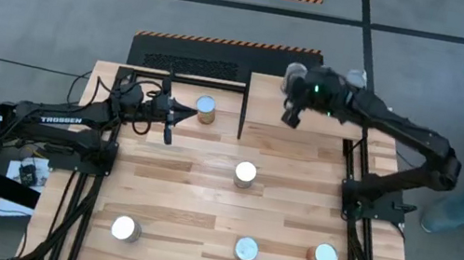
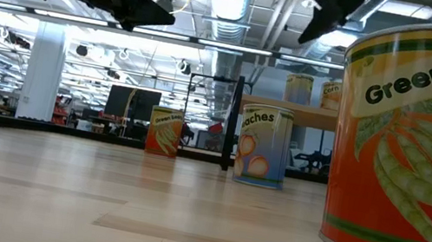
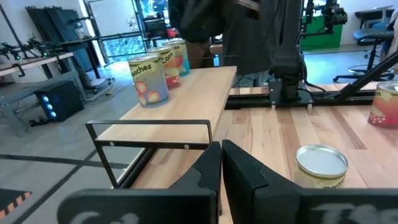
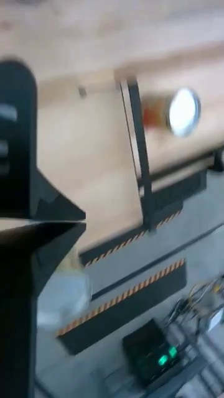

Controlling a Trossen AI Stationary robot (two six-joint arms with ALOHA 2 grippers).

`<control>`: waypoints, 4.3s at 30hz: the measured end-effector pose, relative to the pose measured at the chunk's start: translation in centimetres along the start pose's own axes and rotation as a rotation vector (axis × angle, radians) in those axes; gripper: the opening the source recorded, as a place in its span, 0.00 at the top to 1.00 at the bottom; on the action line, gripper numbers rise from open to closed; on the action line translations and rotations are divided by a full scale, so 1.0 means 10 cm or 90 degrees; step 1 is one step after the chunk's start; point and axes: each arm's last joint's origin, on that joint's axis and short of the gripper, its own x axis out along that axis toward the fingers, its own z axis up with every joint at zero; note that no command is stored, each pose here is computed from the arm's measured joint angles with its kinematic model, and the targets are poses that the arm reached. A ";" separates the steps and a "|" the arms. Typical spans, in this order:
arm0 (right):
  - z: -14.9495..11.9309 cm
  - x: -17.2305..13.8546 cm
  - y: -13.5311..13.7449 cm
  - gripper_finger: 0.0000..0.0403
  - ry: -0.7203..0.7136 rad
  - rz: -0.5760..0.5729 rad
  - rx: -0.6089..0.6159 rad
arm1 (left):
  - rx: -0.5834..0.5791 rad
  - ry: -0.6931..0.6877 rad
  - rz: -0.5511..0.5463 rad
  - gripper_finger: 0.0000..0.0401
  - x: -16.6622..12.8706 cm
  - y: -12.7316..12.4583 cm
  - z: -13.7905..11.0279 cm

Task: Pick and place cans onto a shelf
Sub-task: Put the top canned green peas on the shelf

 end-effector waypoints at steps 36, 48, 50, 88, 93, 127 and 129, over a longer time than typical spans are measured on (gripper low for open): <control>-0.63 -0.24 1.37 0.97 -0.211 0.229 -0.043 | 0.134 0.388 0.077 0.71 0.73 0.15 -0.45; -0.64 -0.24 1.37 0.97 -0.205 0.230 -0.047 | 0.213 0.490 0.108 0.78 1.04 0.27 -0.60; -0.64 -0.24 1.37 0.97 -0.205 0.230 -0.047 | 0.224 0.499 0.105 0.84 1.07 0.29 -0.60; -1.07 -0.09 1.64 0.98 -0.174 0.304 -0.050 | 0.235 0.250 -0.030 1.00 1.49 0.70 1.57; -1.07 -0.09 1.64 0.98 -0.174 0.305 -0.050 | 0.241 0.284 -0.040 1.00 1.91 0.82 1.45; -1.08 -0.09 1.64 0.98 -0.172 0.316 -0.052 | 0.171 0.331 -0.070 1.00 2.38 1.07 1.03; -1.08 -0.09 1.64 0.98 -0.172 0.316 -0.052 | 0.169 0.329 -0.076 1.00 2.38 1.07 1.03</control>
